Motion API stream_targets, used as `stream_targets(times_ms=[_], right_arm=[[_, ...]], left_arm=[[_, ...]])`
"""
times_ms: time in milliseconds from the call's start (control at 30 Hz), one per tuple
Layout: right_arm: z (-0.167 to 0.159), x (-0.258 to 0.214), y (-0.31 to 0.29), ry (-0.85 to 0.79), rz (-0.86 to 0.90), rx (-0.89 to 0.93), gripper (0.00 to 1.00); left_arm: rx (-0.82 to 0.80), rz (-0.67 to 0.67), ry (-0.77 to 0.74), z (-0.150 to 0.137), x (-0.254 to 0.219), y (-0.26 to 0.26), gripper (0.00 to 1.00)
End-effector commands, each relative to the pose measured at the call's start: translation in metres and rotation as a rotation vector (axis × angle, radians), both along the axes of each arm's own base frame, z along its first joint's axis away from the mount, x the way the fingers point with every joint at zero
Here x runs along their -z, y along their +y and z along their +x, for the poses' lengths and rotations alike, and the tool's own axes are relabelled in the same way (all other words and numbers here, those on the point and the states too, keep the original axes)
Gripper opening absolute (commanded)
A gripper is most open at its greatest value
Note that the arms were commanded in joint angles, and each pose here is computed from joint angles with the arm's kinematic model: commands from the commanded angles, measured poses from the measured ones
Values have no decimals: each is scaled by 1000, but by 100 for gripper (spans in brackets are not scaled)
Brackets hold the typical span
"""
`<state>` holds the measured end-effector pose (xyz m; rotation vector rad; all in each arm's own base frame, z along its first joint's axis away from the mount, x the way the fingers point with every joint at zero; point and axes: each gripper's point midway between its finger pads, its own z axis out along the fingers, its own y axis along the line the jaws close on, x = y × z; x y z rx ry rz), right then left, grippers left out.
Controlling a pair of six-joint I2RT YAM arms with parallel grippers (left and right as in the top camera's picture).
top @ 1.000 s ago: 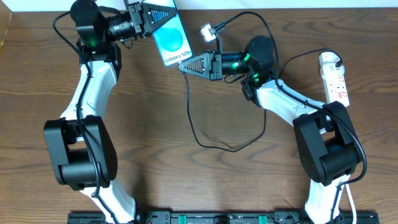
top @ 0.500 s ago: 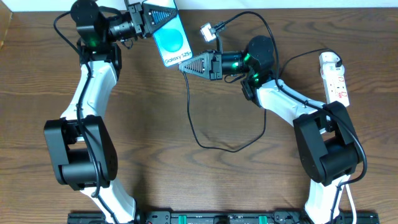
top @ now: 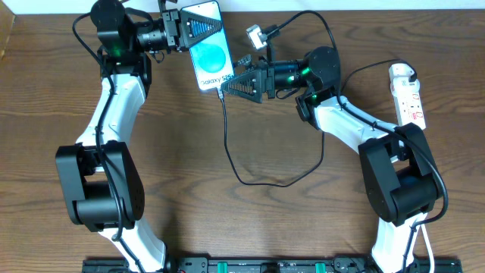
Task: Plug charger to phone and switch on socket
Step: 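Open the right gripper to release the plugged-in connector, then raise the right arm back toward the top-right corner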
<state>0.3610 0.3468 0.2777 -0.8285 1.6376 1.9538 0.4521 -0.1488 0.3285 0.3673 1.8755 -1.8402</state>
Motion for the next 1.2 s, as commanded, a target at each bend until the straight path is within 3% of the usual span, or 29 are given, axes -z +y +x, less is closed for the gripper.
stream_targets(times_ms=[0,500,800,933,1067,1167], right_arm=[[-11,0,-3,-38,-20,-72,99],[-36,12,-15,-141,-65,-228,99],[-9,16,-45,-106,-84,-153,99],[13,21,-52,9,-95,-69,99],[44,44,-52,264,-140,75,99],[51,60,-51,318,-174,126,99]], left_arm=[[13,4,-45,-8,-20,-1,7],[-19,5,17,-5,-18,29,7],[-49,2,31,-2,-18,42,7],[-48,2,33,-2,-18,42,7],[-48,-1,51,-2,-18,42,7],[-47,-2,55,-2,-18,42,7]])
